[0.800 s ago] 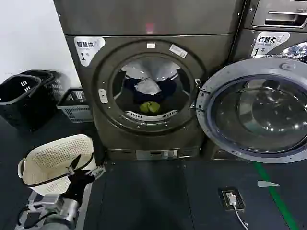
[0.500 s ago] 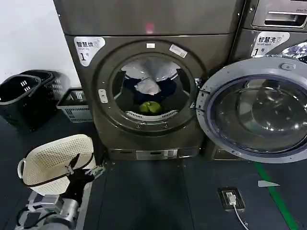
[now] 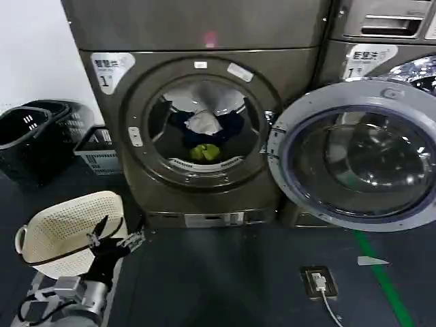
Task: Grasp the clothes from the dryer.
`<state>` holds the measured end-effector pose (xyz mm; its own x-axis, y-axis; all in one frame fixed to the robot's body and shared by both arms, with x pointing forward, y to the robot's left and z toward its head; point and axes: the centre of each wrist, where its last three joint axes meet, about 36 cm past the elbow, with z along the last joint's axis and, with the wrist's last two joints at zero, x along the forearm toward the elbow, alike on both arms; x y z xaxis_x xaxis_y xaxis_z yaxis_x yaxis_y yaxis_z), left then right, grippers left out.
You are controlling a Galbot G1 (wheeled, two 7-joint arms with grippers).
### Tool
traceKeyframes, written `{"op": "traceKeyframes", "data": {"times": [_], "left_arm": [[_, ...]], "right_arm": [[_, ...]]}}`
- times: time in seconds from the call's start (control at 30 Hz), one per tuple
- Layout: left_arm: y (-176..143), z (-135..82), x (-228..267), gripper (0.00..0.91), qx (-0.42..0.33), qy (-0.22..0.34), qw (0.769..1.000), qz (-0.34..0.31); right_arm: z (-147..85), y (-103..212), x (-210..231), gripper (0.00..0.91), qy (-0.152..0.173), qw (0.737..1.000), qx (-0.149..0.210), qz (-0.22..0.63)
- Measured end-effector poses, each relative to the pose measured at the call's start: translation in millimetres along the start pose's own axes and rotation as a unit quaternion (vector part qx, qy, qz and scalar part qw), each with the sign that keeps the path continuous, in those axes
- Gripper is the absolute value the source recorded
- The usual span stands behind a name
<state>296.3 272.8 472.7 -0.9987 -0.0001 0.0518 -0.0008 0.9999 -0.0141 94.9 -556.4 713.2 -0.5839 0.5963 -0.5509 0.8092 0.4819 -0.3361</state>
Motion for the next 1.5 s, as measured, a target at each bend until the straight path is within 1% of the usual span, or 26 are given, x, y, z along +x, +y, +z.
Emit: {"op": "traceKeyframes", "data": {"times": [0.77,1.23,1.5], "left_arm": [[1.9,-0.7,0.0,0.907,-0.005,0.0,1.0,0.0],[1.7,0.0,-2.5,0.907,-0.004,-0.001,1.0,0.001],[2.4,-0.1,-3.4,0.907,-0.007,-0.002,1.0,0.003]], "right_arm": [[0.4,2.0,2.4,0.907,0.0,1.0,-0.005,-0.007],[6.6,6.5,2.6,0.907,-0.019,1.0,-0.013,-0.016],[7.7,7.1,3.3,0.907,-0.024,1.0,-0.013,-0.015]]}}
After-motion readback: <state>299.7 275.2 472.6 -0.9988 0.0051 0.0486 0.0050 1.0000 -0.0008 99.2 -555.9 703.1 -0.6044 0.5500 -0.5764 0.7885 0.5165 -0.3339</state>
